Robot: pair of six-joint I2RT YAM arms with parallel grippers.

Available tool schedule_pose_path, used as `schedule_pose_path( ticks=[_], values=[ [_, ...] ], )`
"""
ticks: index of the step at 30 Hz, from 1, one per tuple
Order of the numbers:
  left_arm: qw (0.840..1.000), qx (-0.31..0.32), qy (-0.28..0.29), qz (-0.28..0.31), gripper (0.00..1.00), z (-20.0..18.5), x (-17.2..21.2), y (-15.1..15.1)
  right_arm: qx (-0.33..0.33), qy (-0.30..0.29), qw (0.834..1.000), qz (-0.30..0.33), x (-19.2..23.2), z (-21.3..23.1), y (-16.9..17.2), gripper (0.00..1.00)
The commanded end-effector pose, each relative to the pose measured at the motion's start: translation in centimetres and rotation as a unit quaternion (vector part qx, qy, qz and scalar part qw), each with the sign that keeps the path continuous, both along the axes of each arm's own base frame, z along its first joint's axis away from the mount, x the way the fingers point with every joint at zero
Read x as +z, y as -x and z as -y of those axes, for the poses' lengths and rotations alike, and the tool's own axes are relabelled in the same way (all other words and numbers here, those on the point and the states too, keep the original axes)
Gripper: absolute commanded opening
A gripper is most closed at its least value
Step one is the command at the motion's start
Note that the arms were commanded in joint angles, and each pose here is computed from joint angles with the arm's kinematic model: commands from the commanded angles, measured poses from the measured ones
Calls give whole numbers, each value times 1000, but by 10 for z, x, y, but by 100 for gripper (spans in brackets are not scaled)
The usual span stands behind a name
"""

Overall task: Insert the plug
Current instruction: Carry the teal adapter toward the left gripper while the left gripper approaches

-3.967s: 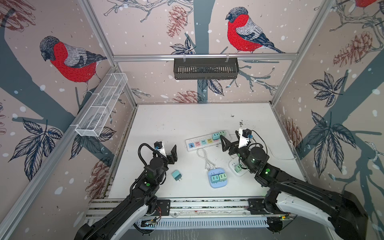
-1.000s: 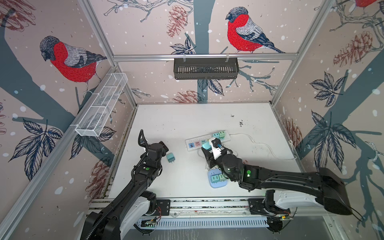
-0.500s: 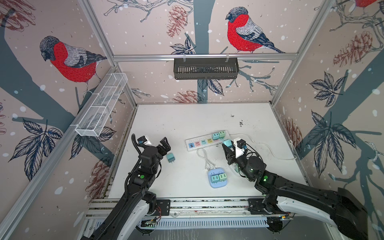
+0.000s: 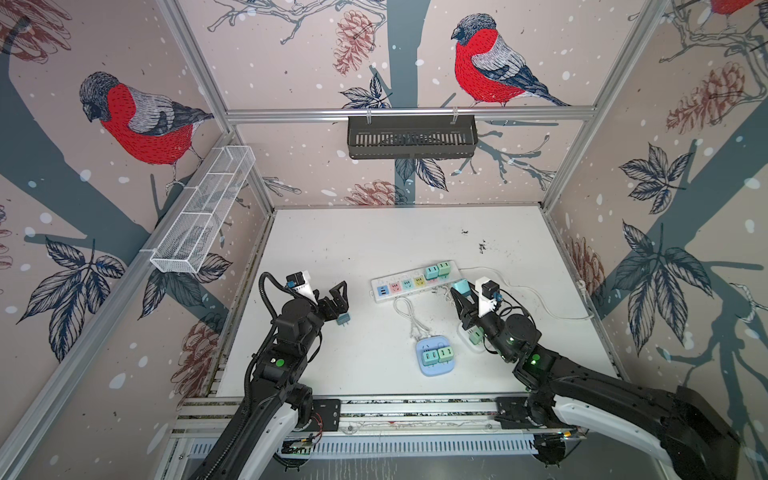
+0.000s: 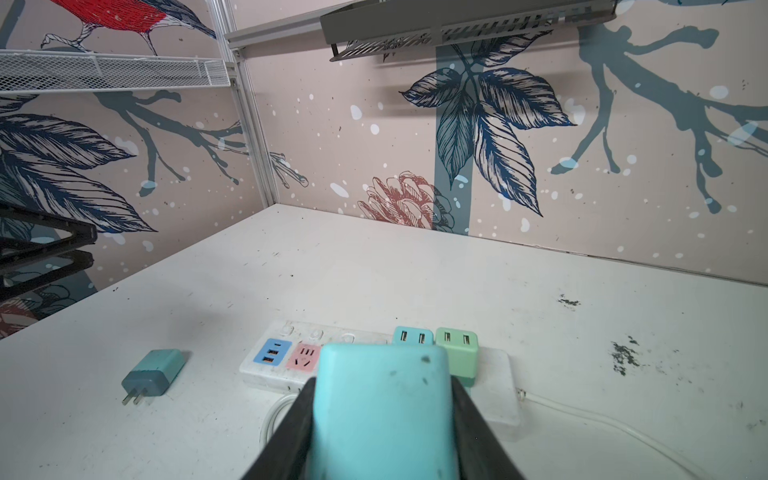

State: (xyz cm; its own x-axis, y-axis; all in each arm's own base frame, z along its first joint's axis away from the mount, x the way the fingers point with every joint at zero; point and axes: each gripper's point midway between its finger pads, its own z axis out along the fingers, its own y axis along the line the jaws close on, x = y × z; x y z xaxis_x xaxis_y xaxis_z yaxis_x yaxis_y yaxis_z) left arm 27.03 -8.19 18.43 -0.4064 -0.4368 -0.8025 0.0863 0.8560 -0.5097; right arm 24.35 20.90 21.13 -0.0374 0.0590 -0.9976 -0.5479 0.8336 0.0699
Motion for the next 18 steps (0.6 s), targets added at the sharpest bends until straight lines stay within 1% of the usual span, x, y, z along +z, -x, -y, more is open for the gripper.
schedule_pose_path(
  ticks=[1, 4, 5, 12, 14, 18],
  values=[
    [996, -87, 22, 15, 91, 30, 16, 6, 20, -20, 999, 26, 18, -7, 3, 7],
    [987, -151, 41, 29, 83, 52, 28, 13, 22, -21, 999, 28, 18, -8, 3, 6],
    [985, -163, 46, 33, 80, 57, 32, 15, 22, -20, 999, 29, 17, -8, 2, 6],
    [974, -220, 31, 51, 75, 94, 52, 35, 31, -14, 998, 44, 16, -16, 0, 2],
    [969, -239, 31, 51, 72, 107, 57, 41, 60, 0, 996, 69, 15, -24, 8, 1],
    [965, -260, 16, 43, 68, 128, 62, 51, 89, -1, 991, 96, 17, -29, 19, 1]
  ],
)
